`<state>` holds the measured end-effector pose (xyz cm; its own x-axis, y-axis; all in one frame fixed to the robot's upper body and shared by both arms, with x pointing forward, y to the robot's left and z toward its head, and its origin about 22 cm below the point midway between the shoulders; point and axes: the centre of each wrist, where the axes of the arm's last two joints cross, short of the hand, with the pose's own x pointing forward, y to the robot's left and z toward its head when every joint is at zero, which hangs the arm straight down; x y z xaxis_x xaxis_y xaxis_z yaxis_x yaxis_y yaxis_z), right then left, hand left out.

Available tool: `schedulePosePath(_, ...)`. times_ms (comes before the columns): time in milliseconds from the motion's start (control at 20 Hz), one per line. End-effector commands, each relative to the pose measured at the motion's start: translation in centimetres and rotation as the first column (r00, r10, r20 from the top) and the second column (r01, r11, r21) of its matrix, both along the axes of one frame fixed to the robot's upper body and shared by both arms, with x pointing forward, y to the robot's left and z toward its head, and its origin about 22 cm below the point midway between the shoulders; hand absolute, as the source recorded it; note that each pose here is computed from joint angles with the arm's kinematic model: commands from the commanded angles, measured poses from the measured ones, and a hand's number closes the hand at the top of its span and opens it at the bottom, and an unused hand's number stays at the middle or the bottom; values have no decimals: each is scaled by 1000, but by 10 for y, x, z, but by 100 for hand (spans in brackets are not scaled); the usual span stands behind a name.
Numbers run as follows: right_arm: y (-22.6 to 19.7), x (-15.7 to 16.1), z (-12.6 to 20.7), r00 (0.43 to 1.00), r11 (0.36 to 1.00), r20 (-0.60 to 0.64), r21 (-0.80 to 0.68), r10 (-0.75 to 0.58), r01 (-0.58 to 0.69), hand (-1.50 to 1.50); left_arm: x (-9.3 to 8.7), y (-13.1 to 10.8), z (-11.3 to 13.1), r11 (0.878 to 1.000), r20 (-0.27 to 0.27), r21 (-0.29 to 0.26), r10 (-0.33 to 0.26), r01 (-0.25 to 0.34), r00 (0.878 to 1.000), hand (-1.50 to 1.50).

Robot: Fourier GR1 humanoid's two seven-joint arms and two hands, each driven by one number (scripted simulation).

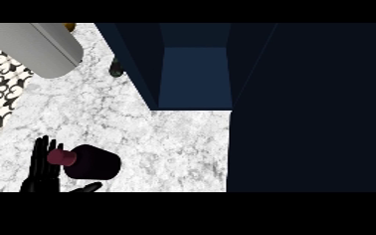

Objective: Pick up the wine, place it into the cabinet and close the cabinet

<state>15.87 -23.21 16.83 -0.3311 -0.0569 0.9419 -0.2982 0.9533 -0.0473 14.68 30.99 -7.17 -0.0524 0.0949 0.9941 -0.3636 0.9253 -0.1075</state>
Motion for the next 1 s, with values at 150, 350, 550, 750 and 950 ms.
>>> schedulePosePath(150,-4,4,4,1000,1000,5,-15,-2,2,-150,8,11,-19,999,-23,-24,-30,29,999,-150)
schedulePosePath(350,-2,0,2,1000,1000,14,2,-12,12,-150,1,-12,-44,1000,-16,-14,-26,26,1000,-150)
schedulePosePath(550,-5,9,6,1000,1000,8,-4,-3,3,-150,21,6,-50,999,-33,-29,-19,18,999,-150)
schedulePosePath(750,-13,-8,-4,1000,1000,6,-11,-12,12,-150,4,-1,-73,1000,-35,-27,-4,3,999,-150)
schedulePosePath(950,-12,-9,1,1000,1000,17,-10,-12,12,-150,37,5,-69,996,20,-82,-16,18,1000,-150)
